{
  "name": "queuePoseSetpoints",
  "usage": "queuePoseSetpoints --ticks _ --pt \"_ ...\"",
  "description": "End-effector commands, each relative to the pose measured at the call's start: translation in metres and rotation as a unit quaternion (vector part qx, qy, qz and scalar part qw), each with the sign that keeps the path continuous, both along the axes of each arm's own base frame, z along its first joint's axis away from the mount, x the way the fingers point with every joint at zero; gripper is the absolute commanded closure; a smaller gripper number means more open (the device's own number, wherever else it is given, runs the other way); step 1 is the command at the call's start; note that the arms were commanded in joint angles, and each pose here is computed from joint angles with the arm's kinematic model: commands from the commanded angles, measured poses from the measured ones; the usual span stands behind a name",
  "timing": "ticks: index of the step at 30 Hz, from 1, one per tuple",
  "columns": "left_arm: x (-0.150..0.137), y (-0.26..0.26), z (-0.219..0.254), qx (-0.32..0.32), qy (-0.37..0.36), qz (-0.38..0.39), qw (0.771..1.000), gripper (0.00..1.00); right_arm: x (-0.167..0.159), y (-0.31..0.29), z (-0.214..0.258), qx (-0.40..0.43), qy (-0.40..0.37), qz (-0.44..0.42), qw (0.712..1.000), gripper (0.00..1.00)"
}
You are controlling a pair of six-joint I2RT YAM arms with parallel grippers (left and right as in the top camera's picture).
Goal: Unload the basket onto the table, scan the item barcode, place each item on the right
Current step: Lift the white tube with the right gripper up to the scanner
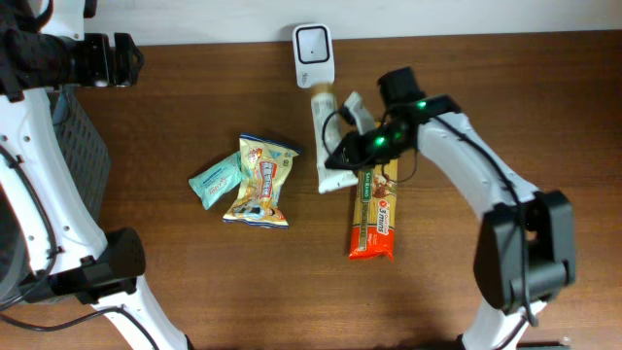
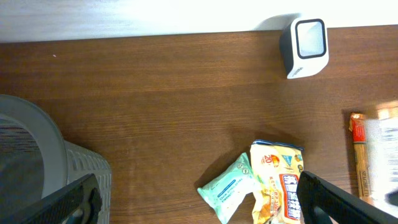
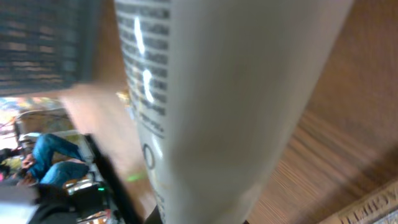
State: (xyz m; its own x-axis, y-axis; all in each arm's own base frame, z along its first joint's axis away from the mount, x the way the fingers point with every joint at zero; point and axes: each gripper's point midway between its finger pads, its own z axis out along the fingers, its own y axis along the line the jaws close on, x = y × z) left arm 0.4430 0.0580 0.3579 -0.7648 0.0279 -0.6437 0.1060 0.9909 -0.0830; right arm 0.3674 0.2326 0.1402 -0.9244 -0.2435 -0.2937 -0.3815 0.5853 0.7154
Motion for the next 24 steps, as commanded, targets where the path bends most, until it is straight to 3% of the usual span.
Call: queuePoseSetpoints --ticks 1,16,20,24 --pt "-0.002 -0.001 0.005 0.000 -0.007 -0.004 1.000 0.01 -0.013 0.016 0.068 0.130 -0.081 0.077 0.985 0.96" --pt "-0.002 -0.001 0.005 0.000 -0.008 -0.004 1.000 0.01 -0.014 0.017 0.081 0.146 -0.092 0.083 0.981 0.96" --pt "-0.002 -0.001 0.005 0.000 -0.007 -0.004 1.000 0.01 0.014 -0.005 0.066 -0.022 -0.085 -0.007 0.996 0.96" --pt "-0.002 -0.001 0.005 0.000 -0.008 -0.004 1.000 0.01 0.052 -0.026 0.099 -0.137 -0.166 -0.079 0.973 0.96"
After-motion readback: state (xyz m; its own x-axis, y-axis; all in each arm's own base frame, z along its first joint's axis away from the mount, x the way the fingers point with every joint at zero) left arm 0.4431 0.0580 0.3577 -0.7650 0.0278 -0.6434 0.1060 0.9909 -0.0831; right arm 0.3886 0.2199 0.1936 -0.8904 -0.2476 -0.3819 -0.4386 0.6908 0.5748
